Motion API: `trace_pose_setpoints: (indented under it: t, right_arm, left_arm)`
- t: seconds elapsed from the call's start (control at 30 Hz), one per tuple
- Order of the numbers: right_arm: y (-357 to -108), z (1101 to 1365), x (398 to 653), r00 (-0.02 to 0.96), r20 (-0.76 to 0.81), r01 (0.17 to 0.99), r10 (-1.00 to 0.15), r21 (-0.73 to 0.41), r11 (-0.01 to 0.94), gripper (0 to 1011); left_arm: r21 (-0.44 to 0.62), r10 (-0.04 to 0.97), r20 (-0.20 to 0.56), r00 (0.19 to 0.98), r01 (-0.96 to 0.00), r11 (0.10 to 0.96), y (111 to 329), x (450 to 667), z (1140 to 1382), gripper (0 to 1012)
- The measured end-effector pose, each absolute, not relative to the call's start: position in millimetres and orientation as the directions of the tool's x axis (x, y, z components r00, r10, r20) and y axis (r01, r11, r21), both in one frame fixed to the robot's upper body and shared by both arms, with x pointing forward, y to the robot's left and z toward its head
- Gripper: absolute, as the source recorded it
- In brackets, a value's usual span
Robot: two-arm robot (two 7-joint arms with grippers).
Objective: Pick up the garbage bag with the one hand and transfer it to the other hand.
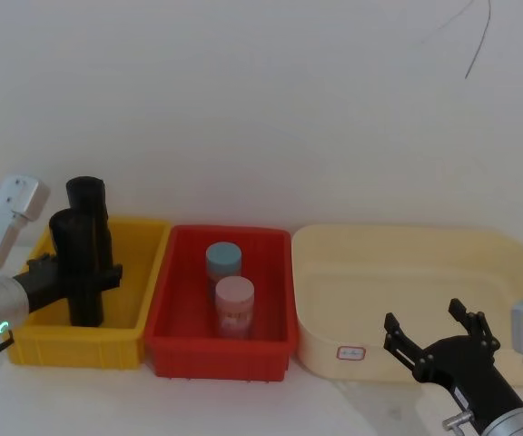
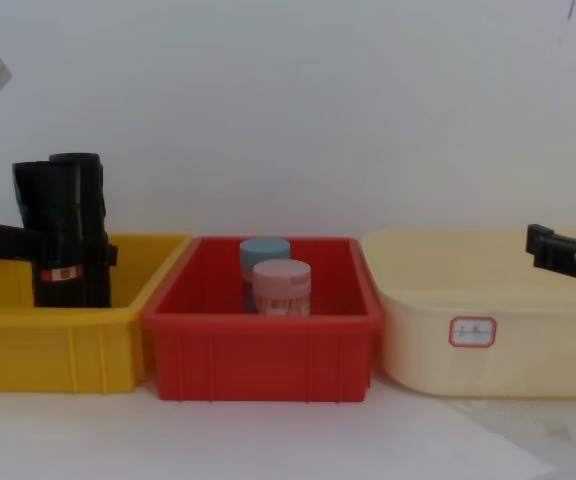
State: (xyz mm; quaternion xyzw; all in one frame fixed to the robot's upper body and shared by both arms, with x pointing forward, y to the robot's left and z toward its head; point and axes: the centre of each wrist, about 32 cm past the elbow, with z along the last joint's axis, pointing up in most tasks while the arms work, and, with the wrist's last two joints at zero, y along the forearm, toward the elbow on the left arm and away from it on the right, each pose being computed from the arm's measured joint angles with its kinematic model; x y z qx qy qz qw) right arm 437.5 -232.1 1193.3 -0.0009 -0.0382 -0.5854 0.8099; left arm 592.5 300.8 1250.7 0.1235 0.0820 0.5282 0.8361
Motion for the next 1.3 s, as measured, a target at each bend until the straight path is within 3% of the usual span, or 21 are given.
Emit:
trace_pose_setpoints:
  t: [0.33,0.4,0.47,0.6,0.9,1.3]
  right_arm:
    - [-232,1193,437,0.312,0.063,0.948,-0.948,0.043,0.315,1001]
    - [-232,1193,437,0.312,0.063,0.948,-0.948,0.043,0.315,1001]
    - [-232,1193,437,0.312,0.063,0.948,-0.948,0.043,0.315,1002]
    - [-232,1193,438,0.312,0.063,0.948,-0.948,0.043,0.315,1001]
    - [-234,1198,447,0.317,0.063,0.947,-0.946,0.031,0.319,1001]
    - [-228,1225,481,0.391,0.046,0.92,-0.919,-0.016,0.39,1001]
  left_arm:
    - [0.294,0.902,-0.007,0.431,-0.862,0.414,301,593,1251,817]
    - [0.293,0.902,-0.007,0.431,-0.862,0.414,301,593,1251,703]
    - [0.293,0.902,-0.007,0.431,-0.862,0.414,301,594,1251,703]
    - [0.293,0.902,-0.007,0.431,-0.862,0.414,301,594,1251,548]
    - [0.293,0.902,-0.008,0.432,-0.861,0.415,301,594,1251,466]
    - [0.293,0.902,-0.008,0.432,-0.861,0.415,301,594,1251,413]
